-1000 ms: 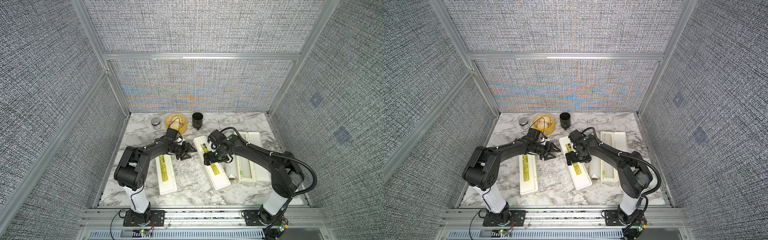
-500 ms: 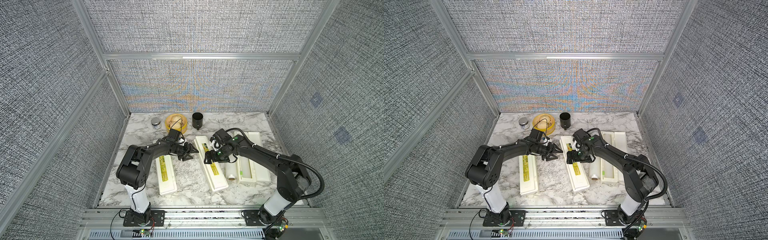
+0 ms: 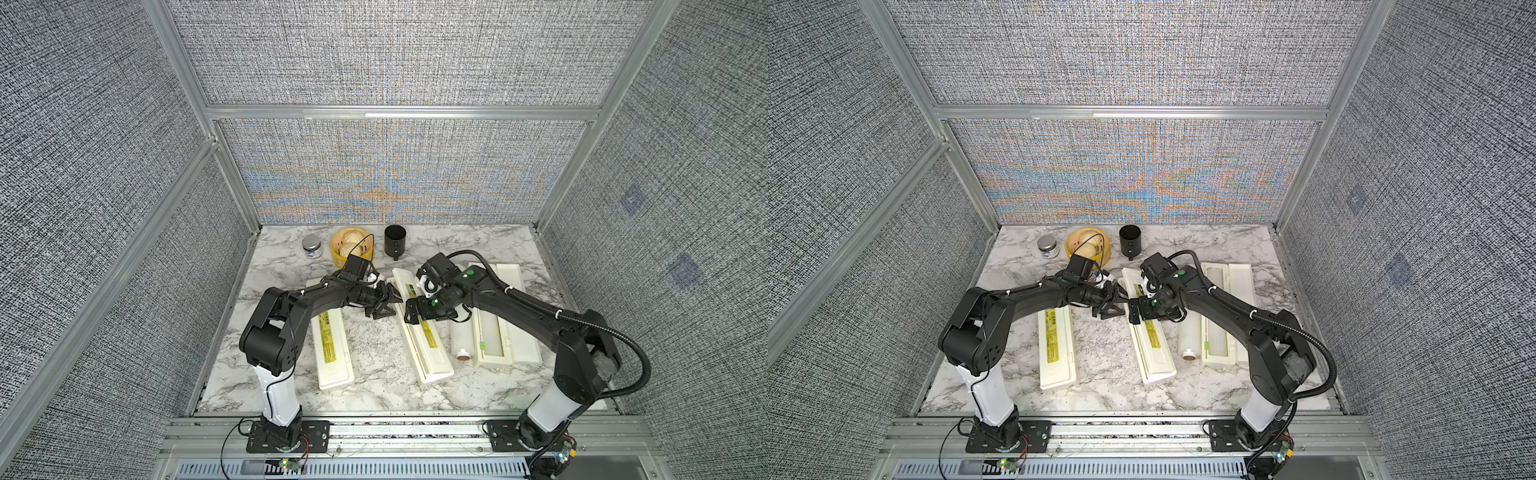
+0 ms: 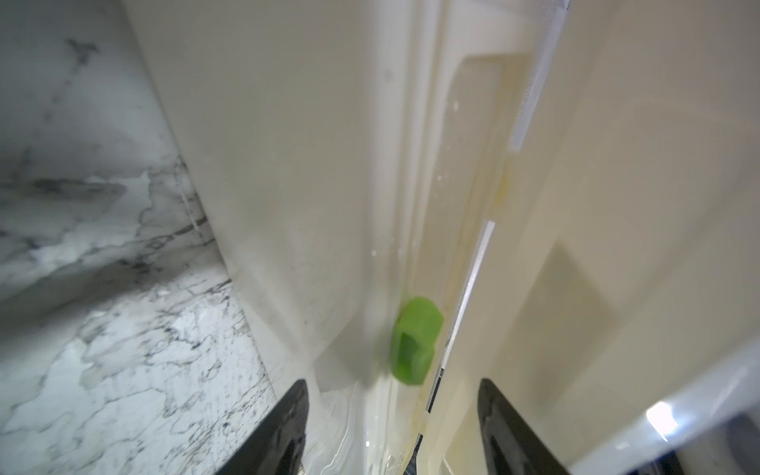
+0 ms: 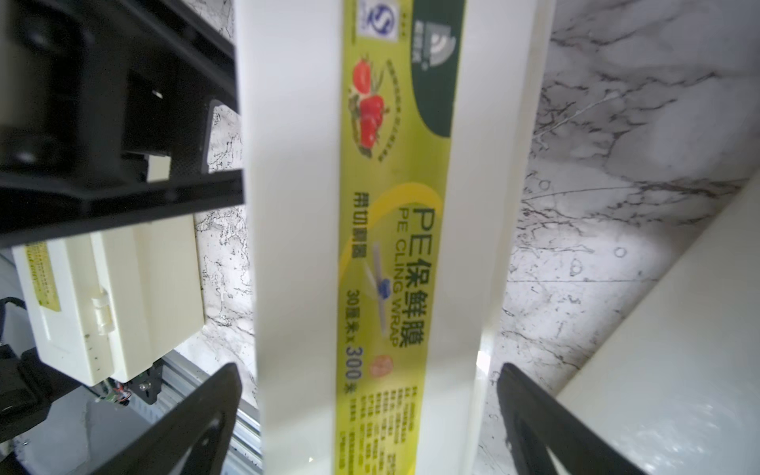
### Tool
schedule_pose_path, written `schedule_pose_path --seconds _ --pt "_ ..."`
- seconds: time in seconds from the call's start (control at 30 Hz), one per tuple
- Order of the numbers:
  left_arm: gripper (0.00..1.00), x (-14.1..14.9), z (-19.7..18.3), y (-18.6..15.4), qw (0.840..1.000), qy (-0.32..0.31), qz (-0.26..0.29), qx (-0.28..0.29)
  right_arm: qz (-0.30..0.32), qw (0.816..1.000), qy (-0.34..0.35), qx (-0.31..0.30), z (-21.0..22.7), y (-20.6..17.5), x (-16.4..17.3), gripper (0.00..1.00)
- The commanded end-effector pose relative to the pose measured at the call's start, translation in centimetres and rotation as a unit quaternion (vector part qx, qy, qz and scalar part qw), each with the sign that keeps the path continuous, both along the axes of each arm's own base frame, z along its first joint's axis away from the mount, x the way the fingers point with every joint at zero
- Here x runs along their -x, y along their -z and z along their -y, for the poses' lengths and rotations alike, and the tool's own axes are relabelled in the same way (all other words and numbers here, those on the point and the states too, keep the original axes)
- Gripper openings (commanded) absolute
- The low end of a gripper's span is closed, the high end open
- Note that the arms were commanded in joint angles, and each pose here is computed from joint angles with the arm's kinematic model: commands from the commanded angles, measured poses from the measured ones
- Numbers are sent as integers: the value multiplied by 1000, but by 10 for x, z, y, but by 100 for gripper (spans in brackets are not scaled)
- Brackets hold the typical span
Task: Put plastic wrap rolls into dispensers
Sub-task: Open the lid of the plastic wrap cutting box, then adjust the plastic wrap cutting box at the center of the board.
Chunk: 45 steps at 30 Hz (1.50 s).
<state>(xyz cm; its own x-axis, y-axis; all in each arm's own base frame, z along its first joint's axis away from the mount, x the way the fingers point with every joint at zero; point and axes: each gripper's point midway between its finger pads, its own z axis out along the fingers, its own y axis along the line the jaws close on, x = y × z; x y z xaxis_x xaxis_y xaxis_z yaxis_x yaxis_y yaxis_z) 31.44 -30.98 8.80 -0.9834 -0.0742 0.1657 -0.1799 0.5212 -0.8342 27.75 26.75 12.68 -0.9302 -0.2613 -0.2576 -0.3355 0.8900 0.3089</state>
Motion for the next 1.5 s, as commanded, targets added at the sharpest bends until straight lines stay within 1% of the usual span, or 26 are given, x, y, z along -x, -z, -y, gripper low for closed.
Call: schedule_pose_path --seconds 0.0,0.1,0.2,0.37,0.5,0.6,0.7,0.83,0.93,1.03,1.13,1.2,1.3,1.47 --pt "64 -3 4 -5 1000 5 10 12 -4 998 -2 56 16 8 4 99" --pt "64 -3 4 -5 1000 6 10 13 -10 996 -2 83 24 15 5 99" --pt "64 -1 3 -4 1000 9 10 13 -14 997 2 80 29 14 4 97" --pt "64 1 2 0 1000 12 6 10 -11 1000 26 10 31 -7 1 96" --pt "64 3 2 1 1000 15 6 10 -11 998 53 -26 50 -18 -1 96" --pt "64 4 1 1 1000 16 6 9 -5 998 67 -20 67 -21 -1 96" --pt "64 7 0 1 1000 18 3 9 12 997 79 7 81 -28 -1 96" --pt "63 16 -3 4 1000 21 -4 8 29 996 84 9 87 -34 2 96" --pt "63 22 -4 9 1000 23 -11 4 33 997 75 -14 78 -37 6 94" --pt "62 21 -4 12 1000 20 -12 0 19 998 51 -43 61 -33 16 92" --pt "61 18 -3 13 1000 17 -11 -2 -8 997 38 -66 44 -18 26 89" --pt "59 17 -3 14 1000 17 -12 -3 -24 997 37 -68 37 -6 30 88" --pt "58 14 -2 15 1000 16 -13 -4 -44 995 42 -83 25 10 31 86" --pt "57 7 -3 16 1000 18 -10 -8 -56 989 30 -131 -6 13 26 84"
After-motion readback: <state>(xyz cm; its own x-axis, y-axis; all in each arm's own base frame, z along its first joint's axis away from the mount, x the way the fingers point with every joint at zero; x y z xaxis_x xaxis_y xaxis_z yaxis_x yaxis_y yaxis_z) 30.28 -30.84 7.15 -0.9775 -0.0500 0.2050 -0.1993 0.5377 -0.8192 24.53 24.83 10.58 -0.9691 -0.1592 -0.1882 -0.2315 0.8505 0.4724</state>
